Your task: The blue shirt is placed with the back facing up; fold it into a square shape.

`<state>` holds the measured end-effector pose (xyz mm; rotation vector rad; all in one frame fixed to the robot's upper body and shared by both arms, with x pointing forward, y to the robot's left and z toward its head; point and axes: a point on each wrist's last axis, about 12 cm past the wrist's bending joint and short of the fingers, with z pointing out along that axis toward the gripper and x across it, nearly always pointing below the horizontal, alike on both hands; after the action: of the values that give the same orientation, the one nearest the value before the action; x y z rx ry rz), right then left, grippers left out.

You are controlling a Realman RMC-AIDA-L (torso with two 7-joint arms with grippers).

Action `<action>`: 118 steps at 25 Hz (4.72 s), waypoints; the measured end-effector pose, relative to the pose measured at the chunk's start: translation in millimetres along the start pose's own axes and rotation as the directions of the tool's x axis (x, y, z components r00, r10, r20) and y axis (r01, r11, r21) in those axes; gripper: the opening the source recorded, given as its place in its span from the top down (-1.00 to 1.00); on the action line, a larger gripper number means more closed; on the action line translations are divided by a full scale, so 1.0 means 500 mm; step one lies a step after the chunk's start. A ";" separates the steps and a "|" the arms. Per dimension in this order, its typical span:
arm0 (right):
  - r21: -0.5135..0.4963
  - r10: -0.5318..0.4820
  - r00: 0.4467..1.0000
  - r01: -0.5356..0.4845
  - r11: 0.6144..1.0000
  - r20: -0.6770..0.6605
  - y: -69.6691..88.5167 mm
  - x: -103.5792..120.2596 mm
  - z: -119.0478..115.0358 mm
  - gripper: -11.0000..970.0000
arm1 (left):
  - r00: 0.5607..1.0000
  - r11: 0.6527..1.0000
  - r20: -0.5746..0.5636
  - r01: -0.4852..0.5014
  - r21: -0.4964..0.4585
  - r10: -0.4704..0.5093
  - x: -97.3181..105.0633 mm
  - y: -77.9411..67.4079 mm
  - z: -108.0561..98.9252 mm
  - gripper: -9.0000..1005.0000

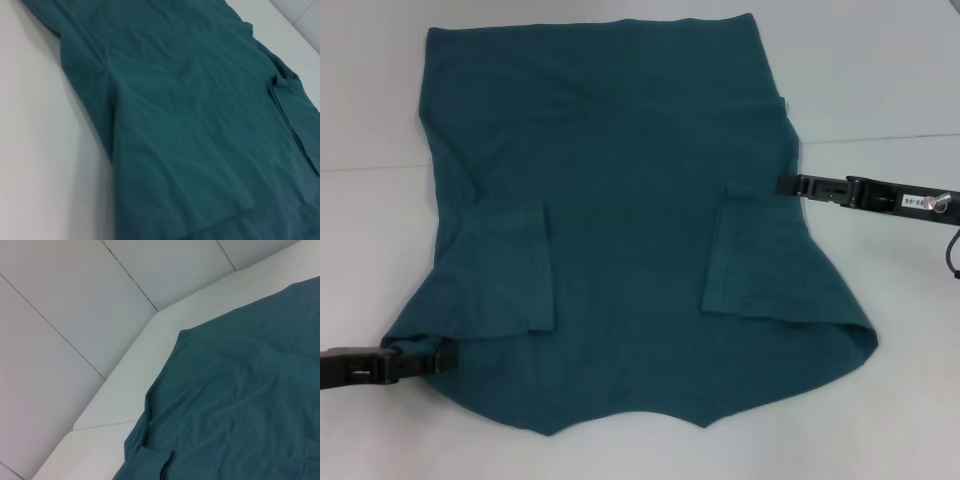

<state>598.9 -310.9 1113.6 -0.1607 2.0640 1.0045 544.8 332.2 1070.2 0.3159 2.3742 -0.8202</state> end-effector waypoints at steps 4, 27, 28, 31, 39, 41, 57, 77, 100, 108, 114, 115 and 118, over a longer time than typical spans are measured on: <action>-0.003 -0.003 1.000 0.003 1.000 -0.001 0.001 -0.001 0.001 -0.89 | 1.000 0.999 -0.001 0.024 -0.030 -0.024 0.005 0.008 -0.001 -0.61; -0.002 -0.001 1.000 0.001 1.000 -0.007 -0.001 0.007 -0.002 -0.89 | 0.999 0.998 0.000 0.035 -0.046 -0.035 0.002 0.011 -0.002 0.97; 0.003 -0.004 1.000 0.004 1.000 -0.012 -0.002 0.007 -0.002 -0.89 | 0.999 0.998 0.001 0.035 -0.047 -0.035 0.002 0.011 -0.003 0.97; 0.027 -0.007 0.999 0.008 1.000 -0.038 -0.009 0.011 -0.005 -0.89 | 0.999 0.998 0.003 0.036 -0.046 -0.036 0.001 0.012 -0.005 0.97; 0.125 0.108 0.979 -0.087 0.988 -0.172 -0.037 0.035 -0.032 -0.89 | 1.000 0.999 0.007 0.031 -0.045 -0.031 -0.002 0.011 -0.006 0.96; 0.145 0.141 0.971 -0.114 0.983 -0.193 -0.042 0.045 -0.042 -0.89 | 0.999 0.998 0.010 0.032 -0.047 -0.032 -0.002 0.012 -0.008 0.96; 0.234 0.233 0.941 -0.176 0.956 -0.244 -0.071 0.096 -0.085 -0.89 | 0.999 0.998 0.019 0.035 -0.051 -0.034 0.000 0.013 -0.008 0.95; 0.235 0.216 0.936 -0.151 0.960 -0.279 -0.066 0.102 -0.072 -0.89 | 0.999 0.998 0.018 0.031 -0.046 -0.030 -0.006 0.010 -0.003 0.93; 0.185 0.175 0.950 -0.129 0.974 -0.259 -0.047 0.073 -0.064 -0.89 | 0.999 0.999 0.021 0.025 -0.049 -0.024 -0.008 0.009 0.001 0.91; 0.233 0.211 0.946 -0.153 0.960 -0.247 -0.068 0.079 -0.101 -0.89 | 0.999 0.999 0.022 0.026 -0.047 -0.025 -0.007 0.008 0.003 0.91; 0.233 0.209 0.942 -0.149 0.961 -0.261 -0.067 0.080 -0.094 -0.89 | 0.999 0.999 0.023 0.026 -0.046 -0.025 -0.007 0.008 0.003 0.90; 0.232 0.208 0.942 -0.147 0.961 -0.265 -0.066 0.081 -0.091 -0.89 | 0.999 0.999 0.023 0.026 -0.046 -0.025 -0.007 0.008 0.003 0.90; 0.233 0.206 0.938 -0.142 0.962 -0.279 -0.063 0.085 -0.084 -0.89 | 0.999 0.999 0.024 0.025 -0.046 -0.024 -0.007 0.008 0.003 0.90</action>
<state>558.5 -352.6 1078.9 -0.0201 2.4853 0.9011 549.8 334.2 1069.8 0.2574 2.3761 -0.7750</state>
